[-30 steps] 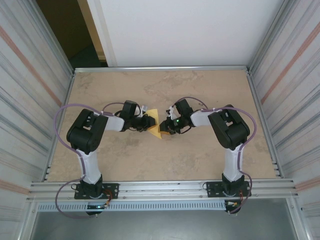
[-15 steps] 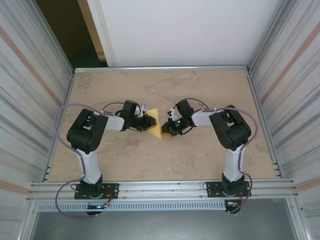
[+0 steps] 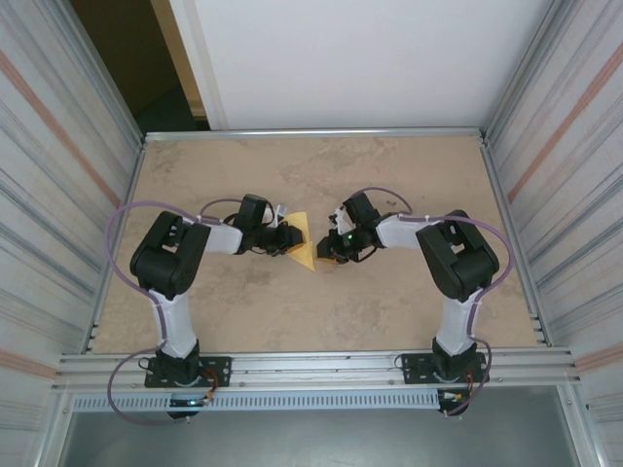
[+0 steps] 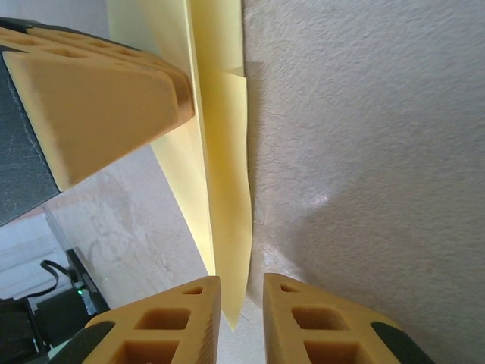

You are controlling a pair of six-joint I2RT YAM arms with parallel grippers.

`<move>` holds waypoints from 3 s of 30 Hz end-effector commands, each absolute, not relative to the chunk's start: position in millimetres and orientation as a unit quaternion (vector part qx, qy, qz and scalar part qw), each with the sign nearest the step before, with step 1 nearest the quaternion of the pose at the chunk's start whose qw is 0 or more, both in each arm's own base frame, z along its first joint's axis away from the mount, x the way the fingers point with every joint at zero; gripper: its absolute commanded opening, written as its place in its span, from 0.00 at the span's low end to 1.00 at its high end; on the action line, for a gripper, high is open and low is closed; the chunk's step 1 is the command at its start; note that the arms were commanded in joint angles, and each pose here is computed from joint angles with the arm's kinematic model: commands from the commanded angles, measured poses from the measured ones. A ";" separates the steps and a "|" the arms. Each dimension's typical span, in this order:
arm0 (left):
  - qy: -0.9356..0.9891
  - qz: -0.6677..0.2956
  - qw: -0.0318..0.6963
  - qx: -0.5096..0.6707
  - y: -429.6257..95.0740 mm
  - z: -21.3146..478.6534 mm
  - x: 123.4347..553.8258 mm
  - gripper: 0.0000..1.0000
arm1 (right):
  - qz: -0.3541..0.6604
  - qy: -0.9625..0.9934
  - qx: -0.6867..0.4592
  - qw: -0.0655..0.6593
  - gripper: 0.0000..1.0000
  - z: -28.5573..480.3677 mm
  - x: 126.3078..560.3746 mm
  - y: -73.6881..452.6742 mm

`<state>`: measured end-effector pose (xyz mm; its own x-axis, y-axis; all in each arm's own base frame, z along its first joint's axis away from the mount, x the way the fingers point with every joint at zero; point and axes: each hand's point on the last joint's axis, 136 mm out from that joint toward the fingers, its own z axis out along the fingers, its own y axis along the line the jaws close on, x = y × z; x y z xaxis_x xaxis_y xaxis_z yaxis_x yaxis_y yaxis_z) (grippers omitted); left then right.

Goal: Fold a paper plane with a square sheet of paper (pick it up from the middle)
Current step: Fourth fold the wing at the center of the table.

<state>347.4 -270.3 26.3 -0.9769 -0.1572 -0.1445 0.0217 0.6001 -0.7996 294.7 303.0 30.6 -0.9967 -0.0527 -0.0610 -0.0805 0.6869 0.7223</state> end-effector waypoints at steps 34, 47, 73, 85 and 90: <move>0.931 -0.353 0.024 -0.088 -242.5 -34.7 315.7 0.19 | 0.364 0.930 -0.012 0.042 0.29 43.7 301.4 288.8; 0.933 -0.348 0.020 -0.090 -241.7 -33.2 315.8 0.19 | 0.418 0.905 -0.078 0.014 0.08 49.4 291.4 336.3; 0.932 -0.352 0.017 -0.087 -243.2 -31.7 315.2 0.20 | 0.412 0.909 -0.040 -0.052 0.09 12.7 285.1 330.3; 0.900 -0.424 0.102 -0.015 -270.6 52.7 355.5 0.25 | 0.363 0.928 -0.041 -0.080 0.09 -10.4 272.5 314.1; 0.890 -0.436 0.134 0.000 -266.6 73.0 371.5 0.24 | 0.361 0.928 -0.050 -0.083 0.09 -10.4 269.9 313.1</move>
<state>358.2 -271.0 46.5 -0.9801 -0.1254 -0.1540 0.0414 0.6296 -0.7758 282.6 330.7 15.7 -0.9873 -0.1537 0.0391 -0.0739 0.6640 0.7441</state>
